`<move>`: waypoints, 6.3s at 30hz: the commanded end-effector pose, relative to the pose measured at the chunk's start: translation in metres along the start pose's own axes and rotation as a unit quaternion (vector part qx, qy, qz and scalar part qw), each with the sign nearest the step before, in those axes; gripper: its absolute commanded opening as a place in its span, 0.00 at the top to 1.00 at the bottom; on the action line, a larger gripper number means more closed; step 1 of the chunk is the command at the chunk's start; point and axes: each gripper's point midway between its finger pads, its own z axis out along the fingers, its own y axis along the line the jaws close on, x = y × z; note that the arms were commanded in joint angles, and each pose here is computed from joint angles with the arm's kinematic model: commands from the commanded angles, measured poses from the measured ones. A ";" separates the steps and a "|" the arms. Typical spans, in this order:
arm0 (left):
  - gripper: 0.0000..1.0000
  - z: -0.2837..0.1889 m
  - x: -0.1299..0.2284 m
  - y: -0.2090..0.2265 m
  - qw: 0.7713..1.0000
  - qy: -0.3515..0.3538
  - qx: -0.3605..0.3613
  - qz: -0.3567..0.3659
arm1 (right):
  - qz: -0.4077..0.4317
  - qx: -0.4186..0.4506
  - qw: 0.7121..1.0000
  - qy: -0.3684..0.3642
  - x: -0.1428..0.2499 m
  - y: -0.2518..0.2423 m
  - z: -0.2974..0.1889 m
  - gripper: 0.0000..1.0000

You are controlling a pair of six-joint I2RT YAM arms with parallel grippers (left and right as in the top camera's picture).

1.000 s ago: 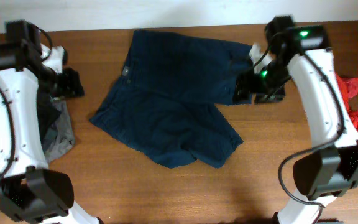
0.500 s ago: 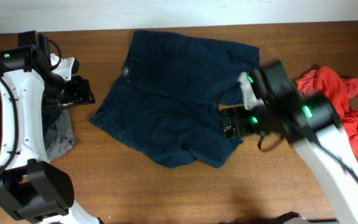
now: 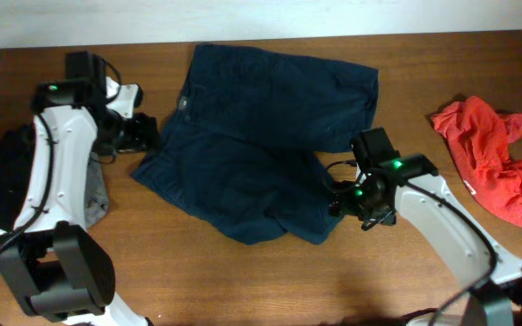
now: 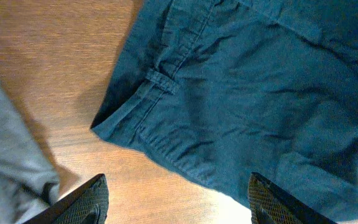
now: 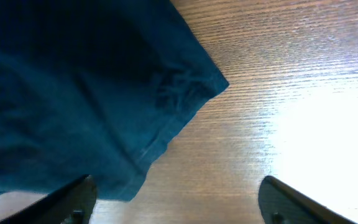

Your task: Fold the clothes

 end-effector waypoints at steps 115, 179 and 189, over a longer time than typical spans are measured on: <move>0.57 0.109 0.046 0.009 1.000 -0.015 0.008 0.015 | -0.113 -0.106 0.983 0.094 -0.025 0.016 -0.040 0.16; 0.93 0.127 0.084 0.005 0.999 0.034 0.002 0.021 | 0.092 -0.109 0.985 -0.093 -0.099 -0.079 0.050 0.70; 0.99 0.124 0.091 0.022 0.998 0.051 -0.045 0.000 | 0.102 -0.038 0.987 -0.118 -0.108 -0.107 0.052 0.96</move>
